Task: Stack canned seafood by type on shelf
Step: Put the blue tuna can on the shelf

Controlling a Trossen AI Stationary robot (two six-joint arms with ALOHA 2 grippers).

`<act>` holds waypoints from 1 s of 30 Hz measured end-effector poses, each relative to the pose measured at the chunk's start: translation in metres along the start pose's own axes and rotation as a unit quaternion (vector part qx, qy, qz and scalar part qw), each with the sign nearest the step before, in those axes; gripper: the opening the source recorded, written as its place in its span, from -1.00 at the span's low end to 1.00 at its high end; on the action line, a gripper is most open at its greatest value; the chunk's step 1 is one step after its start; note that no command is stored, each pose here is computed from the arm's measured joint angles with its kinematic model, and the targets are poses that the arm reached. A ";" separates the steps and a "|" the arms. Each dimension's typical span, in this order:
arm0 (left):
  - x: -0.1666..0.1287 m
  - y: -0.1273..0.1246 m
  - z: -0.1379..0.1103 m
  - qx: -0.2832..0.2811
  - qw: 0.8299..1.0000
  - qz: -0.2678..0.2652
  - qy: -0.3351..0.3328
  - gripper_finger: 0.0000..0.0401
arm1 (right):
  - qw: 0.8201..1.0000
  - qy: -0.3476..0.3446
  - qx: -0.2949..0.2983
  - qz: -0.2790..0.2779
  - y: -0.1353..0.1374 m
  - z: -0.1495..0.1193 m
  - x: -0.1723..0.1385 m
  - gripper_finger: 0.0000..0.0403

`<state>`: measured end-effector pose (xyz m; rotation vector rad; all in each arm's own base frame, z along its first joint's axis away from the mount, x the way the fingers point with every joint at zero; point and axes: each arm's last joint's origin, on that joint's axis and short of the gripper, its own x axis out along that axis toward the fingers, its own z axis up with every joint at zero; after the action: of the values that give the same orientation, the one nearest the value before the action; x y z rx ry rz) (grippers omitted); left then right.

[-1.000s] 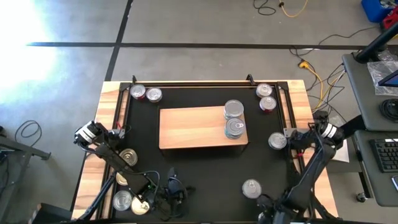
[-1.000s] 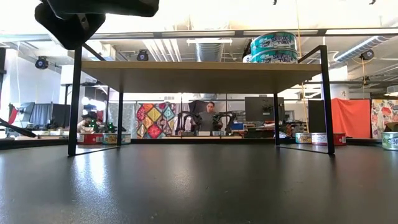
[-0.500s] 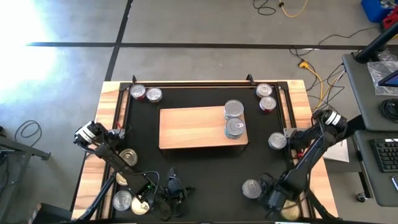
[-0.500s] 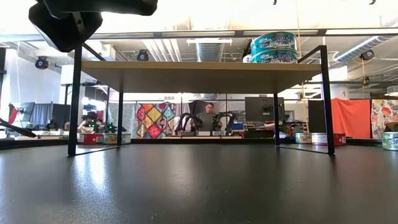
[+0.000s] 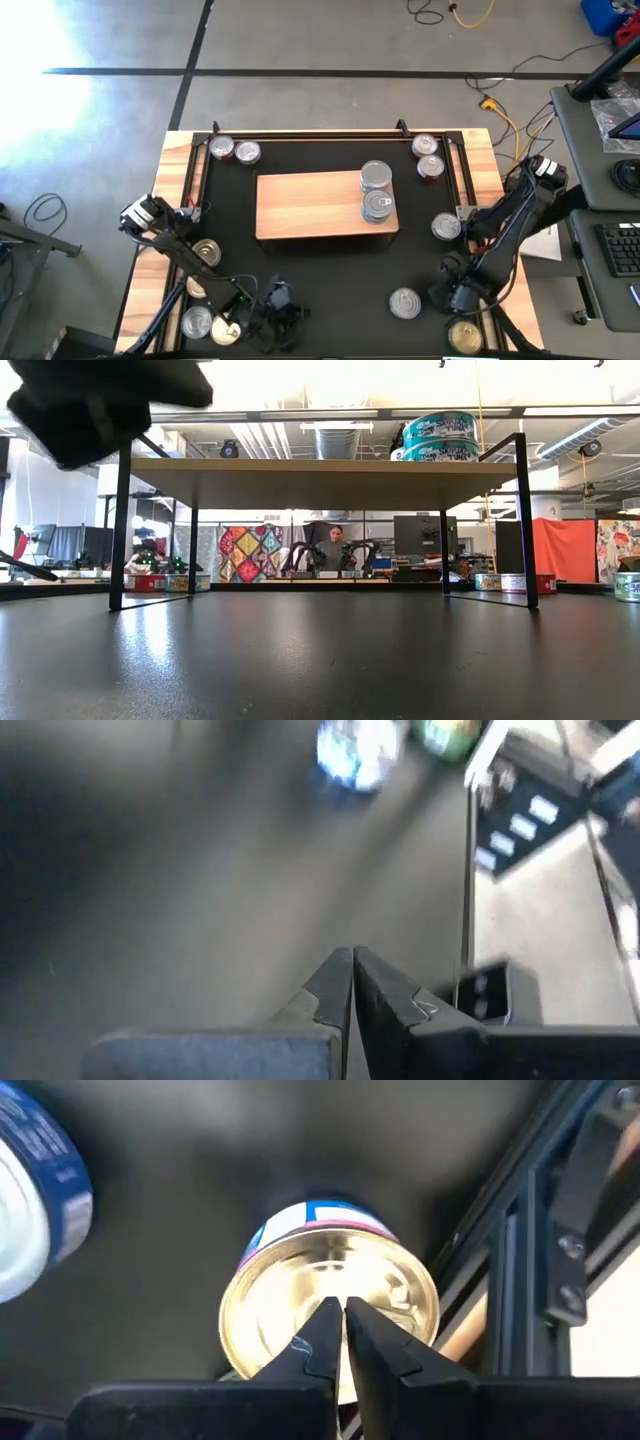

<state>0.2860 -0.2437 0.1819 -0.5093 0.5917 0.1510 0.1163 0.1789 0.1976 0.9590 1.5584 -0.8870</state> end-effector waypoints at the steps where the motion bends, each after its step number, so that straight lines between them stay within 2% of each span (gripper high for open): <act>1: 0.003 0.004 0.000 0.000 1.000 -0.001 0.016 -1.00 | 1.000 -0.009 0.001 0.004 0.000 0.000 -0.002 -0.94; 5: 0.018 0.014 -0.009 0.035 0.998 0.011 0.048 -1.00 | 0.997 -0.052 -0.004 0.055 0.015 -0.005 -0.008 -0.94; 7: 0.025 0.015 -0.016 0.050 0.997 0.004 0.059 -1.00 | 0.996 -0.066 -0.026 0.054 0.025 -0.007 -0.003 -0.94; 11: 0.041 0.010 -0.030 0.028 0.995 -0.053 0.080 -0.93 | 0.994 -0.073 -0.069 0.048 0.052 -0.011 0.019 -0.94; 14: 0.053 0.004 -0.038 0.015 0.994 -0.064 0.086 -0.80 | 0.991 -0.074 -0.073 0.081 0.078 -0.010 0.035 -0.94; 17: 0.061 -0.004 -0.040 0.025 0.994 -0.050 0.096 -0.66 | 0.986 -0.065 -0.077 0.132 0.104 -0.008 0.045 -0.94; 20: 0.064 -0.011 -0.038 0.065 0.991 -0.021 0.118 -0.55 | 0.982 -0.061 -0.077 0.159 0.126 -0.002 0.052 -0.94; 24: 0.059 -0.012 -0.034 0.120 0.981 0.028 0.153 -0.44 | 0.958 -0.070 -0.106 0.257 0.165 0.002 0.040 -0.94; 26: 0.057 -0.009 -0.033 0.134 0.977 0.052 0.158 -0.39 | 0.938 -0.078 -0.127 0.312 0.182 0.001 0.021 -0.94; 28: 0.054 -0.008 -0.033 0.134 0.977 0.063 0.151 -0.36 | 0.930 -0.088 -0.151 0.323 0.188 0.004 0.008 -0.94; 30: 0.051 -0.006 -0.033 0.119 0.980 0.077 0.141 -0.35 | 0.935 -0.101 -0.166 0.297 0.185 0.009 0.002 -0.94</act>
<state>0.3130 -0.2664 0.1319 -0.2535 0.9153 0.1527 0.2883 0.2456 0.1831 0.9757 1.0963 -0.2705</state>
